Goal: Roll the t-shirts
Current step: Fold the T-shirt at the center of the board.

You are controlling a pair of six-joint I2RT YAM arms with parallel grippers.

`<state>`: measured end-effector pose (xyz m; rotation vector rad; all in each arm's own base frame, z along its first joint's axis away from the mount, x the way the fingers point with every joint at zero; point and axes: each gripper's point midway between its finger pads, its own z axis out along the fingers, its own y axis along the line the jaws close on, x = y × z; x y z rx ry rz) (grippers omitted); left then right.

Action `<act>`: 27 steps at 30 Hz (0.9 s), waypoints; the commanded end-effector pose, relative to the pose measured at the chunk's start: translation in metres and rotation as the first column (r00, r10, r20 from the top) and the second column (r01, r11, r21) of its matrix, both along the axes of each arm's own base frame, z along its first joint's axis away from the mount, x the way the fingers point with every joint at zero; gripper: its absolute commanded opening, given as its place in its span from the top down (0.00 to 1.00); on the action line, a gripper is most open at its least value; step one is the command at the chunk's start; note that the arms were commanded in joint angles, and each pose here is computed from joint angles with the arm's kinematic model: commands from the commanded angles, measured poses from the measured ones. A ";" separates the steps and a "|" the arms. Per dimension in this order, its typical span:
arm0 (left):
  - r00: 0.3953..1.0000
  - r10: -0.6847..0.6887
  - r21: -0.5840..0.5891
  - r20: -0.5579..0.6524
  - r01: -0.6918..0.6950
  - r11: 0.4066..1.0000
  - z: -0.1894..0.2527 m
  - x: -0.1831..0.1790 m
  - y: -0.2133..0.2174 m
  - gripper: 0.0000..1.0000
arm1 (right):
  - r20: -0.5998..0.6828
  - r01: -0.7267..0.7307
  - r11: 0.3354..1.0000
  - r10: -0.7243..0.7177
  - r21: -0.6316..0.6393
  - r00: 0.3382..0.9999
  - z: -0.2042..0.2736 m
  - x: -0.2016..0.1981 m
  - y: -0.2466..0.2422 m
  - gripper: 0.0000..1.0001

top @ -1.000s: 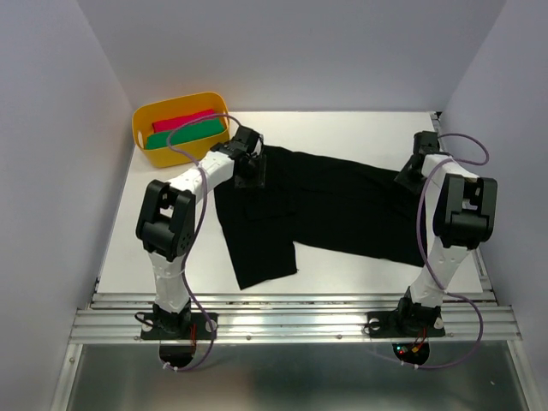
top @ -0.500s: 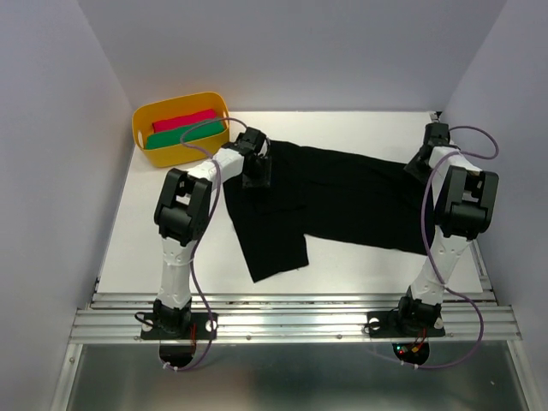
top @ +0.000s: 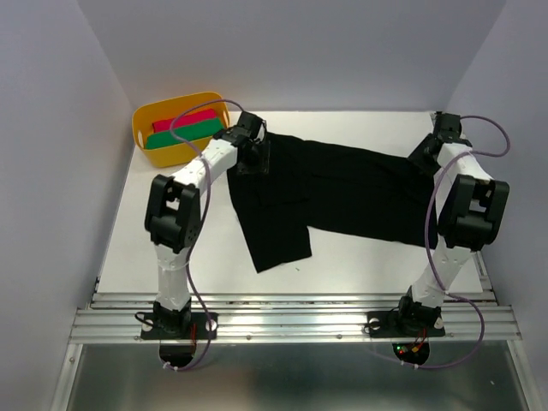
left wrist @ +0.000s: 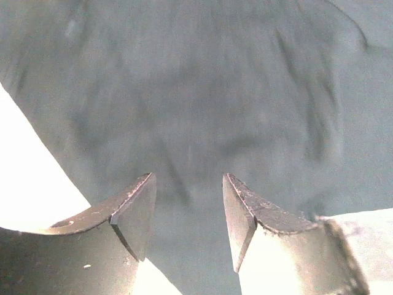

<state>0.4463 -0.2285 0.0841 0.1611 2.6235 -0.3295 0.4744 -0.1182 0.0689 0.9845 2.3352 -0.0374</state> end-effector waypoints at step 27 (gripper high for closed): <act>0.925 0.118 -0.193 -0.362 -0.198 0.961 -0.037 -0.309 -0.008 0.31 | 0.080 -0.259 0.965 0.255 0.049 0.964 0.054 -0.126 0.119 0.23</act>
